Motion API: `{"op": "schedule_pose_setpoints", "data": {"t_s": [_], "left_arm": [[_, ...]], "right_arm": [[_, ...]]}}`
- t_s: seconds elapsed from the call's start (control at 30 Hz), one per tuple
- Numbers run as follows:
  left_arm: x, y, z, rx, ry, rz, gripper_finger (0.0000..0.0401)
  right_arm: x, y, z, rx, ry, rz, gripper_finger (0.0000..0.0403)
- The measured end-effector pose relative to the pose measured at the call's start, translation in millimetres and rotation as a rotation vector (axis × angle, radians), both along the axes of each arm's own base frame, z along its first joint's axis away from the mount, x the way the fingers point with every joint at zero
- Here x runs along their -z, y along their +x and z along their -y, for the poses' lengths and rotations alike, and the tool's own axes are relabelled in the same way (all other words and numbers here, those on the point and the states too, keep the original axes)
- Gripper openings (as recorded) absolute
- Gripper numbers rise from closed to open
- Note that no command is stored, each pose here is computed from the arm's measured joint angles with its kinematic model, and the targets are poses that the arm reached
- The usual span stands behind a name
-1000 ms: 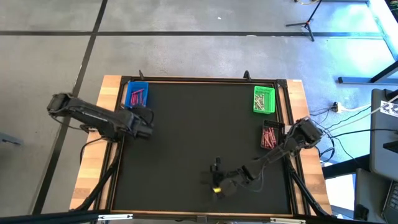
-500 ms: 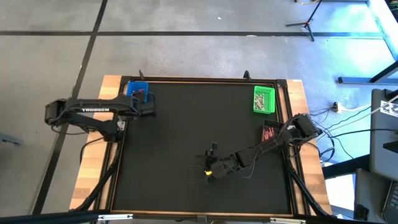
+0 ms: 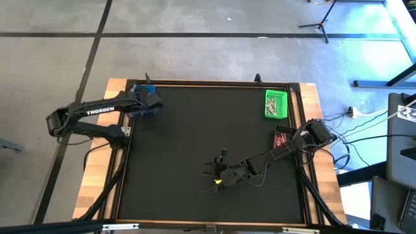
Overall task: Sort crayons
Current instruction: Put the red crayon into the blue bin, then return to Home Position
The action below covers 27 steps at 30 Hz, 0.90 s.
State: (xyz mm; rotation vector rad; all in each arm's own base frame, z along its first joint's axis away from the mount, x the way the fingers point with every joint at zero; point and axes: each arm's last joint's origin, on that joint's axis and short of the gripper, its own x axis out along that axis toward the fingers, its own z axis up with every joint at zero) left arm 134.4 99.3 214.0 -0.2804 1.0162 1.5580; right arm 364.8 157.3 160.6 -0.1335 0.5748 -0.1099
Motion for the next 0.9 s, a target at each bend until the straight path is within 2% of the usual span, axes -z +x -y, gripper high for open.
{"op": "schedule_pose_setpoints", "data": {"t_s": [0.23, 0.4, 0.57, 0.73, 0.9], "left_arm": [[0.0, 0.5, -2.0, 0.024, -0.012, -0.011, 0.0103], [0.5, 12.4, 12.3, 0.143, -0.04, 0.016, 0.0115], [-1.1, 38.7, 41.4, 0.44, -0.083, 0.102, 0.0116], [-2.0, 68.5, 69.4, 0.869, -0.227, 0.308, 0.0116], [11.2, 84.4, 99.0, 1.321, -0.301, 0.552, 0.0116]], "right_arm": [[0.4, -0.4, 0.0, 0.0, -0.003, -0.006, 0.017], [1.2, -0.9, 0.3, -0.001, -0.008, -0.015, 0.017], [1.6, -1.5, -0.3, -0.003, -0.01, -0.02, 0.017], [-4.0, -6.0, -1.8, -0.013, -0.017, -0.034, 0.017], [-1.9, -11.3, -2.0, -0.022, -0.034, -0.093, 0.017]]}}
